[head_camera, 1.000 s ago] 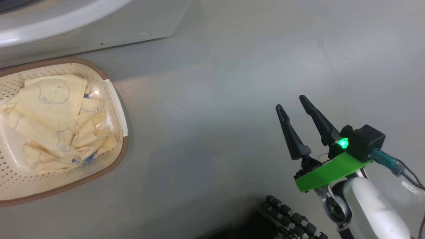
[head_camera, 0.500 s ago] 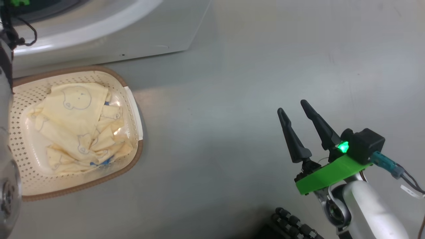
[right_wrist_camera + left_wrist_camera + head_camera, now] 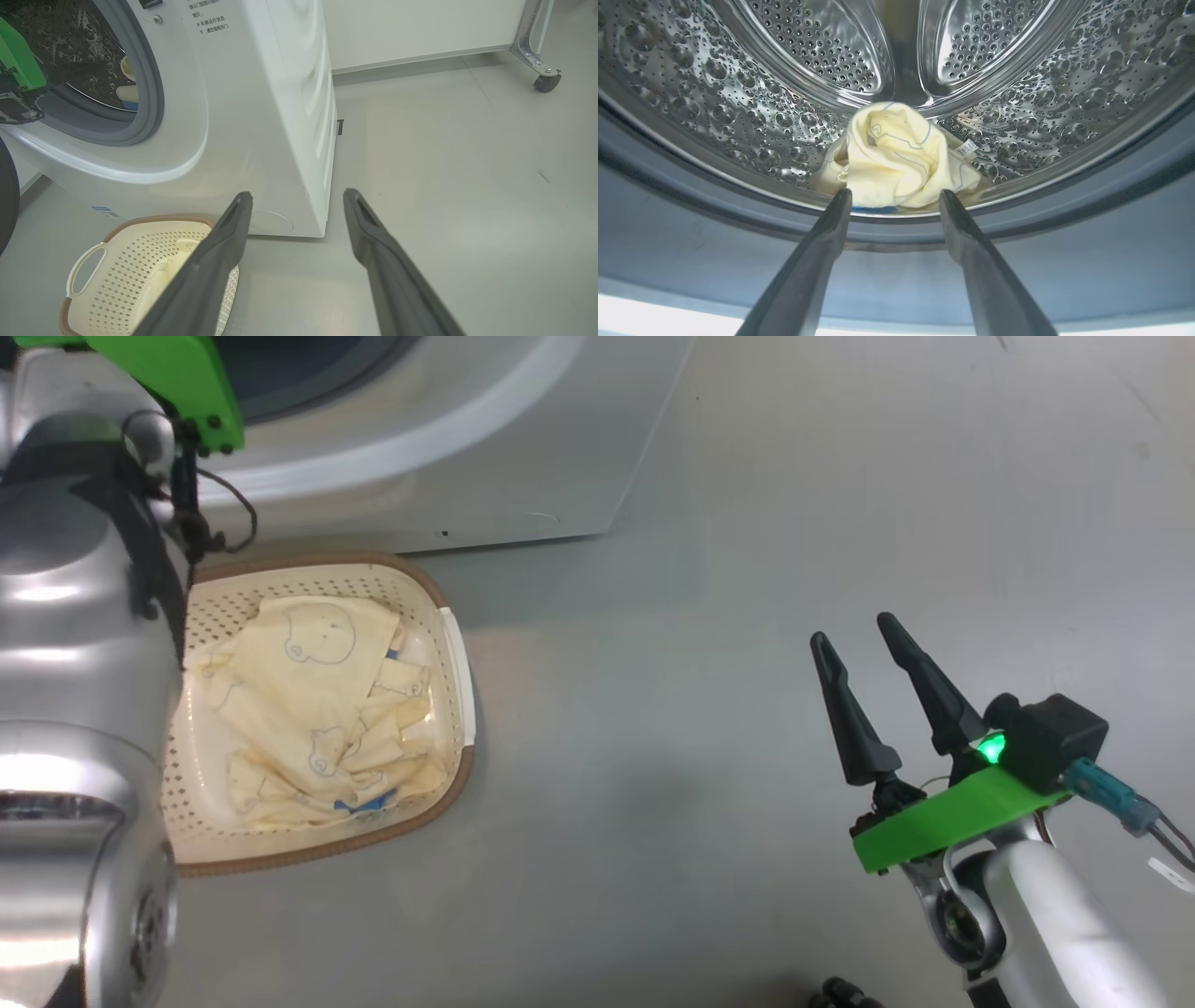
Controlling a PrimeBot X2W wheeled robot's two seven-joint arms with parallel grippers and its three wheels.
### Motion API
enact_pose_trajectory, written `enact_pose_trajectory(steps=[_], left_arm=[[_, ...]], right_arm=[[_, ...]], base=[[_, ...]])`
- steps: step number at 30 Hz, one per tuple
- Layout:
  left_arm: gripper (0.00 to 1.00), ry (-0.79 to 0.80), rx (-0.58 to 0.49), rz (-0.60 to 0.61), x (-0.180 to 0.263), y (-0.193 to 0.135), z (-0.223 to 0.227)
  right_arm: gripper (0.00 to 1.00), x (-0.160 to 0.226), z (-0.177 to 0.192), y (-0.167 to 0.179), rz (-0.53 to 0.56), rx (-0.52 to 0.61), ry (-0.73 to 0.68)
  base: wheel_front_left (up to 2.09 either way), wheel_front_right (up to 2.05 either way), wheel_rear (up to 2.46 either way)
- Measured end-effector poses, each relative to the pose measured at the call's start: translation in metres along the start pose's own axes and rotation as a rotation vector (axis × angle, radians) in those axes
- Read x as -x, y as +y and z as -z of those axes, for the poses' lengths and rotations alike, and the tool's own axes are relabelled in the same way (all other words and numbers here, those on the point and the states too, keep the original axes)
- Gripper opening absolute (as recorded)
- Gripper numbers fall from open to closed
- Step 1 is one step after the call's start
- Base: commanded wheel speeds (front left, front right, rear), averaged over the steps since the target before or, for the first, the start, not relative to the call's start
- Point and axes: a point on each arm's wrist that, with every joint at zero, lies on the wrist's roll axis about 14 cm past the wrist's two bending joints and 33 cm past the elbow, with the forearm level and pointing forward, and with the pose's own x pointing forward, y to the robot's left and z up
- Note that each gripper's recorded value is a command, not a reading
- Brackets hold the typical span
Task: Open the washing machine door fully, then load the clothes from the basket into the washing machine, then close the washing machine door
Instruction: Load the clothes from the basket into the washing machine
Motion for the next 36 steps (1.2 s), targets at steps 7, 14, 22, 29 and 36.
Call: enact_pose_trajectory(steps=[7, 14, 22, 29, 36], left_arm=[[1.00, -0.031, 0.054, -0.005, 0.031, 0.007, 0.010], [1.00, -0.074, 0.090, -0.009, 0.058, 0.018, 0.015], [1.00, -0.022, 0.163, 0.017, 0.122, 0.015, 0.070], [1.00, -0.019, 0.197, 0.001, 0.183, 0.009, 0.101], [1.00, -0.062, 0.255, -0.114, 0.238, 0.035, 0.114]], right_arm=[[1.00, -0.006, -0.014, 0.008, -0.032, 0.011, -0.043], [1.00, -0.012, -0.024, 0.014, -0.063, 0.025, -0.072], [1.00, 0.005, -0.034, 0.024, -0.087, 0.042, -0.095], [1.00, 0.022, -0.045, 0.032, -0.104, 0.042, -0.126], [1.00, 0.039, -0.051, 0.040, -0.122, 0.053, -0.148]], base=[[0.00, 0.00, 0.00], [0.00, 0.00, 0.00], [0.00, 0.00, 0.00], [0.00, 0.00, 0.00], [0.00, 0.00, 0.00]])
